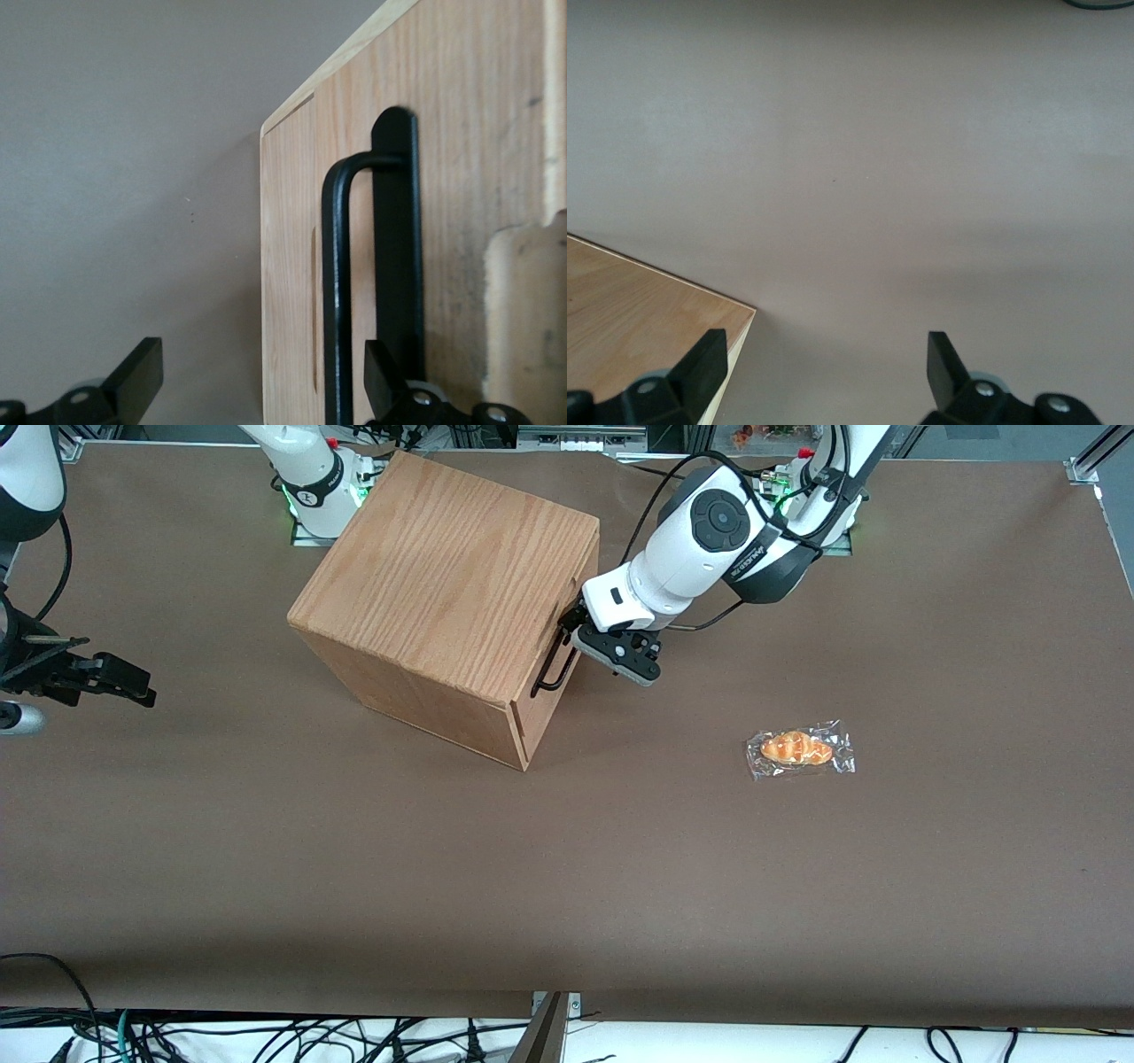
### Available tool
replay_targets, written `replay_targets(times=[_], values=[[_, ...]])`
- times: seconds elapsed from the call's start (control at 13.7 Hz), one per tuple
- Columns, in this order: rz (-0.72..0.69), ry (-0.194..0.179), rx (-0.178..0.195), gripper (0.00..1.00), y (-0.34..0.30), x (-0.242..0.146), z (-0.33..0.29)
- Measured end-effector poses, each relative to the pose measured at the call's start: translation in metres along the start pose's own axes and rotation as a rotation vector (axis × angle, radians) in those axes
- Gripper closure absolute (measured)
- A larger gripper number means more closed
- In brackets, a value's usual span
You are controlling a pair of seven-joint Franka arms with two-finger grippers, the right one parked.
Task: Open top drawer with left arm
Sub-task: 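Pull the handle with the left gripper, sliding the drawer out of the cabinet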
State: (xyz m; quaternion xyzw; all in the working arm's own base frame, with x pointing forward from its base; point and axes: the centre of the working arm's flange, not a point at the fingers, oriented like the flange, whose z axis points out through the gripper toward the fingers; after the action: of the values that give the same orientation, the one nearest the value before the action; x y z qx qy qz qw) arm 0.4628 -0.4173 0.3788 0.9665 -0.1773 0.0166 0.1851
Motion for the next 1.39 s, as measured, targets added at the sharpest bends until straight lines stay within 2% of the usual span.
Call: replay_targets(times=[0.29, 0.44, 0.59, 0.8, 1.39], values=[[-0.001, -0.023, 0.018, 0.0, -0.008, -0.007, 0.01], [0.012, -0.023, 0.049, 0.0, -0.018, -0.005, 0.007], [0.004, -0.044, 0.076, 0.0, -0.035, -0.003, -0.003], [0.004, -0.07, 0.094, 0.0, -0.07, 0.003, -0.017], [0.002, -0.091, 0.102, 0.0, -0.111, 0.008, -0.032]])
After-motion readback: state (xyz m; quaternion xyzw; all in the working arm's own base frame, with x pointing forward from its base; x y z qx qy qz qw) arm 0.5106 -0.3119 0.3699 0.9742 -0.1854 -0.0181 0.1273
